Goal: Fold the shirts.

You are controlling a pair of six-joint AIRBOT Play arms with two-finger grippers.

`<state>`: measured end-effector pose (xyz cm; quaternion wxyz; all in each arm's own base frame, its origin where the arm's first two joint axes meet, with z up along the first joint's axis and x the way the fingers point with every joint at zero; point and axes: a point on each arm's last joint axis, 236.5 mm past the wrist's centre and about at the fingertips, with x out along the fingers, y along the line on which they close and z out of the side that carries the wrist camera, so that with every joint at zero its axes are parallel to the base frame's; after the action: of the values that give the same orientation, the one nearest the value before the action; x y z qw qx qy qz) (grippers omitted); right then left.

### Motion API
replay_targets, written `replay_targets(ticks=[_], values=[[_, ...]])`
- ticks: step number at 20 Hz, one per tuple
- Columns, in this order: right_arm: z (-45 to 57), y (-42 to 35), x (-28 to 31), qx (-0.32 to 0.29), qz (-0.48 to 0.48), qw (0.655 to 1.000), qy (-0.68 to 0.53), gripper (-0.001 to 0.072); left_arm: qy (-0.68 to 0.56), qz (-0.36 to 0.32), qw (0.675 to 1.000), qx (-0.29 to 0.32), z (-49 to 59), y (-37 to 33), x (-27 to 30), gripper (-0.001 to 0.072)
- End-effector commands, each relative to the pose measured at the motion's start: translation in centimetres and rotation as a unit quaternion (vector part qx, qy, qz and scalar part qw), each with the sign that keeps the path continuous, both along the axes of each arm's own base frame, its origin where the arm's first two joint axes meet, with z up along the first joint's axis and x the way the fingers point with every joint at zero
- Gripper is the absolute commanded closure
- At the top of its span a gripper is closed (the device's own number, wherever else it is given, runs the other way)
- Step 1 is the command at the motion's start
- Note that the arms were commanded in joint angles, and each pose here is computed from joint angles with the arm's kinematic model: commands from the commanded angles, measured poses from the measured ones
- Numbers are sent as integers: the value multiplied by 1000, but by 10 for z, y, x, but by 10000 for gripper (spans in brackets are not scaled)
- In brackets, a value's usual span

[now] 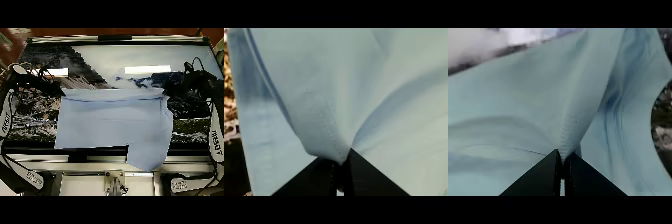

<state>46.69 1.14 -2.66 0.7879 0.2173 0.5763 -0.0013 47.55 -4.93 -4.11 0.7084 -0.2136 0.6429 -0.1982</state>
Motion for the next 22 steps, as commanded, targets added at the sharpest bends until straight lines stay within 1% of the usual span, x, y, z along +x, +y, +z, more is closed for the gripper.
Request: replay_targets(ticks=[1, 4, 6, 7, 10, 13, 17, 22], values=[[-10, 4, -53, -17, 36, 994, 106, 644, 56, -32, 998, 18, -5, 8, -31, 672], [-12, -1, -59, -26, 33, 992, 122, 644, 59, -34, 997, 31, -8, 13, -32, 671], [-16, -13, -51, -53, 30, 992, 107, 644, 62, -40, 997, 33, -9, 14, -35, 671], [-18, -15, -48, -56, 26, 993, 105, 644, 63, -40, 997, 33, -10, 13, -35, 671], [-29, -4, -45, -35, 17, 993, 112, 644, 70, -46, 996, 32, -16, 8, -36, 671], [-39, -4, -48, -41, 23, 991, 125, 644, 76, -52, 995, 33, -19, 4, -39, 671], [-39, -4, -47, -41, 20, 991, 125, 644, 107, -51, 991, 62, -27, 16, -50, 671], [-39, -4, -45, -40, 17, 992, 121, 644, 112, -58, 990, 62, -33, 8, -51, 671]])
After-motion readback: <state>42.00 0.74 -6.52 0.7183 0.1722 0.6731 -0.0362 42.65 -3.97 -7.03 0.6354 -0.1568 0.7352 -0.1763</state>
